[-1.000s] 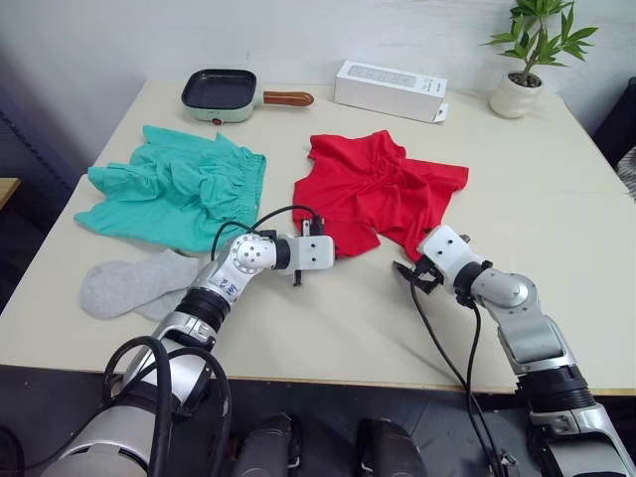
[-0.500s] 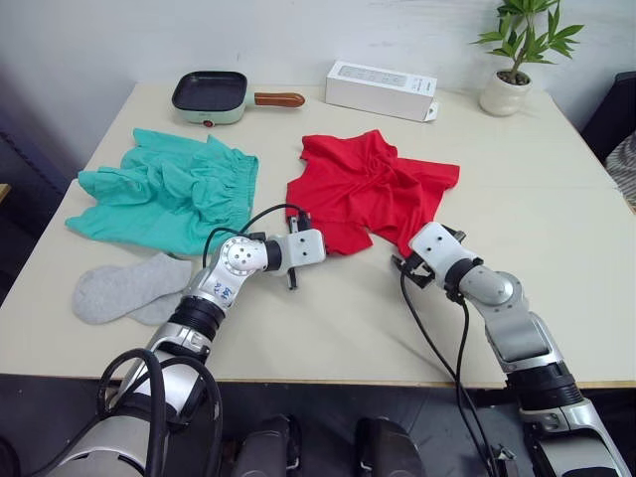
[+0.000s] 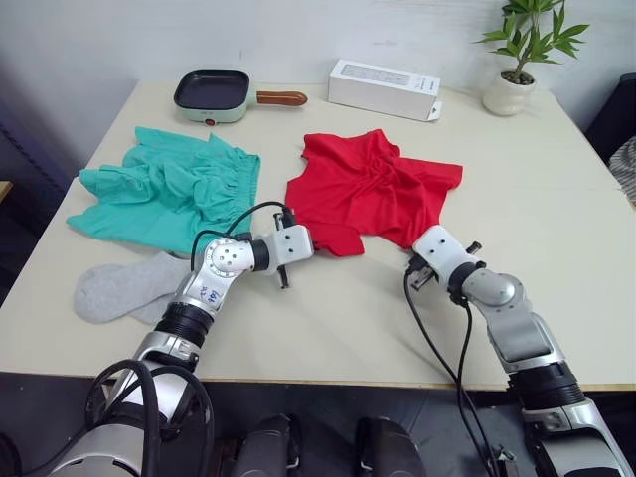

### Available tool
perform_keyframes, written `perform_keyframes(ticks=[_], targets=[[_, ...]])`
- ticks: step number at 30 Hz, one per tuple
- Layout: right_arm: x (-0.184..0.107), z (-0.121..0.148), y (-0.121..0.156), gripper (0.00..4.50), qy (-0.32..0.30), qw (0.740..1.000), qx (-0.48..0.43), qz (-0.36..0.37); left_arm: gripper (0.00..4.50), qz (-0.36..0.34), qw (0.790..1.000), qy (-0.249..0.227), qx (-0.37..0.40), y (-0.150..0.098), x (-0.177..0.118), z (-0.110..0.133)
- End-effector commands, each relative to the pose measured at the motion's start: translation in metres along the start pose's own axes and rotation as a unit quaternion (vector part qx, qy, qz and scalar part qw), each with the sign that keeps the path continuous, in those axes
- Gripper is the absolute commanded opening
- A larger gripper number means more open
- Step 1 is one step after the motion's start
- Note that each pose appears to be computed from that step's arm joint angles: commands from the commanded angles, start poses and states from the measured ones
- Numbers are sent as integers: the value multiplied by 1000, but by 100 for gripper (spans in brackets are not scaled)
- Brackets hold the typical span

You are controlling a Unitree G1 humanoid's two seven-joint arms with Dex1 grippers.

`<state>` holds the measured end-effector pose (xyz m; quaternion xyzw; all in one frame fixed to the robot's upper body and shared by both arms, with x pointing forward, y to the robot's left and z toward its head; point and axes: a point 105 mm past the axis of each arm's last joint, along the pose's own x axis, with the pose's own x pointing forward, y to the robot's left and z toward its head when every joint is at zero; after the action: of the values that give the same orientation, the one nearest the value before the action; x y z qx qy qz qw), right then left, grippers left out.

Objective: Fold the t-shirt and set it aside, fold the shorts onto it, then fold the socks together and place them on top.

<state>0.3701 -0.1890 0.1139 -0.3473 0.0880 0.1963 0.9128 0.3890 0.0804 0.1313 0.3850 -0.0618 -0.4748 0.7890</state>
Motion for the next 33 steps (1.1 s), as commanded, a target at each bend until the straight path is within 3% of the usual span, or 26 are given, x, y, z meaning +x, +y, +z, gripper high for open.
perform_keyframes(ticks=[1, 7, 13, 17, 23, 27, 29, 33], targets=[[-18, -2, -14, 5, -12, 1000, -6, 11, 0, 32, 999, -39, 7, 17, -19, 14], [-61, 1, -30, 5, -63, 993, -34, 94, 0, 18, 998, -63, -23, 19, -70, 13], [-104, -21, -26, 5, -58, 979, -57, 186, 0, -32, 997, -33, -66, 8, -126, 5], [-128, -29, -8, 5, -60, 964, -36, 258, 0, -80, 992, -4, -94, -15, -149, 3], [-163, -40, 12, 5, -18, 937, 57, 344, 0, -163, 971, 47, -166, -60, -179, 3], [-193, -60, 23, 5, 91, 894, 77, 432, 0, -214, 943, 75, -243, -81, -192, 7], [-193, -58, 19, 5, 96, 891, 80, 437, 0, -205, 947, 73, -236, -75, -187, 7], [-159, -29, -26, 5, 24, 933, 57, 355, 0, -137, 971, 21, -196, -26, -161, 18]])
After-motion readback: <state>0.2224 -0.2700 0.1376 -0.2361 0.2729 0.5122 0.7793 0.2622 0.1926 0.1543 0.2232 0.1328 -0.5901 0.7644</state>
